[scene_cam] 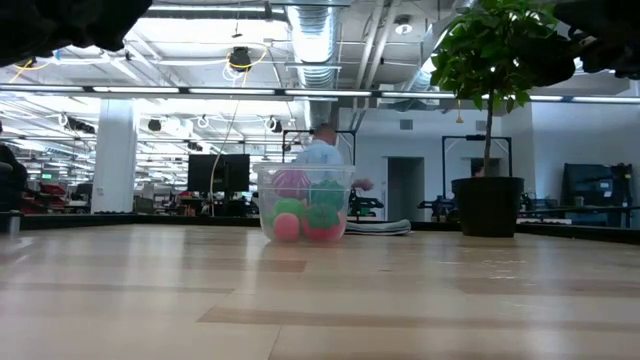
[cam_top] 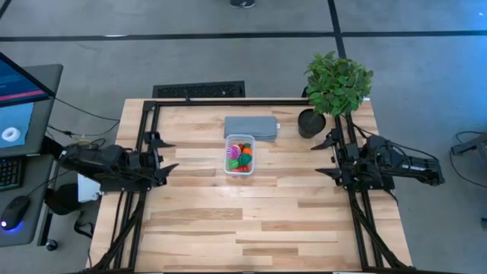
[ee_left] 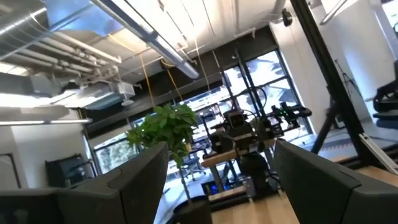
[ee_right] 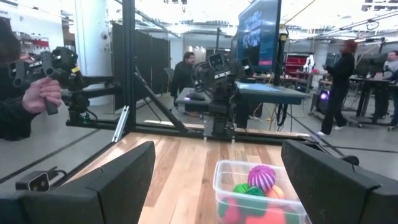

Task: Pick and placing Produce into tupperware
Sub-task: Return to Home Position

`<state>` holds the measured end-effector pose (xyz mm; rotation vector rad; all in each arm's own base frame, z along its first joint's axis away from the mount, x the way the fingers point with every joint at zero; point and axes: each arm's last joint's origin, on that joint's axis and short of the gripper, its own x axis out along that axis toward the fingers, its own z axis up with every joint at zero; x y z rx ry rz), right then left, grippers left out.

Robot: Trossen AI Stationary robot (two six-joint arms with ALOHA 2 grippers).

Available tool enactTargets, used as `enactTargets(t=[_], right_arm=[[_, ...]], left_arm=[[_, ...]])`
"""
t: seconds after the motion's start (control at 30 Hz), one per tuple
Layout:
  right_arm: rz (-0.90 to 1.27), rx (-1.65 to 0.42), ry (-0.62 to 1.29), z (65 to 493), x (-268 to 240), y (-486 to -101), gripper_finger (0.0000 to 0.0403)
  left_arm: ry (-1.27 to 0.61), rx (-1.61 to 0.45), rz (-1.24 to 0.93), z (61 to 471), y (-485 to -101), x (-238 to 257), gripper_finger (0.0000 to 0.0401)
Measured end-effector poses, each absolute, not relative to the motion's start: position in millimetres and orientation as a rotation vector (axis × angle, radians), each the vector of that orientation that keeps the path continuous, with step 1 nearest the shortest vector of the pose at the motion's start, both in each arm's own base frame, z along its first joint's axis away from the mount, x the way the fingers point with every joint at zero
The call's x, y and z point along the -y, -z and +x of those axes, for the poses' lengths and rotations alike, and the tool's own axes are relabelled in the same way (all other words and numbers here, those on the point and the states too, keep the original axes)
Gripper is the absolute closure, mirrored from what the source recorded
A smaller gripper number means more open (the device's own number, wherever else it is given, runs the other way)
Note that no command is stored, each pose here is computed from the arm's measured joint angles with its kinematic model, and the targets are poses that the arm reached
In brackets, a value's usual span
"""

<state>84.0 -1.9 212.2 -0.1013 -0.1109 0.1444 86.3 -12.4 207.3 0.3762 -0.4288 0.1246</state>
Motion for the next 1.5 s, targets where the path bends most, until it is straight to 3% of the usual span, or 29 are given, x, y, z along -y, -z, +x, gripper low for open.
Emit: enactTargets(t=[0.37, 0.63, 1.17, 1.5], right_arm=[[-0.095, 0.083, -0.143, 84.2, 2.1, -209.5, 0.0030], [-0.093, 0.080, -0.144, 84.2, 2.1, -209.3, 0.0030], [-0.082, 0.064, -0.147, 84.3, 2.0, -207.8, 0.0030], [-0.045, -0.021, -0.150, 84.5, 2.0, -199.7, 0.0030]], left_arm=[[-0.175, 0.328, 0.367, 89.9, -199.4, 8.9, 0.0120], [-0.189, 0.423, 0.372, 86.2, -208.1, 8.5, 0.0120], [-0.185, 0.424, 0.371, 86.2, -208.0, 8.6, 0.0120], [-0.191, 0.201, 0.307, 93.3, -187.7, 8.0, 0.0120]])
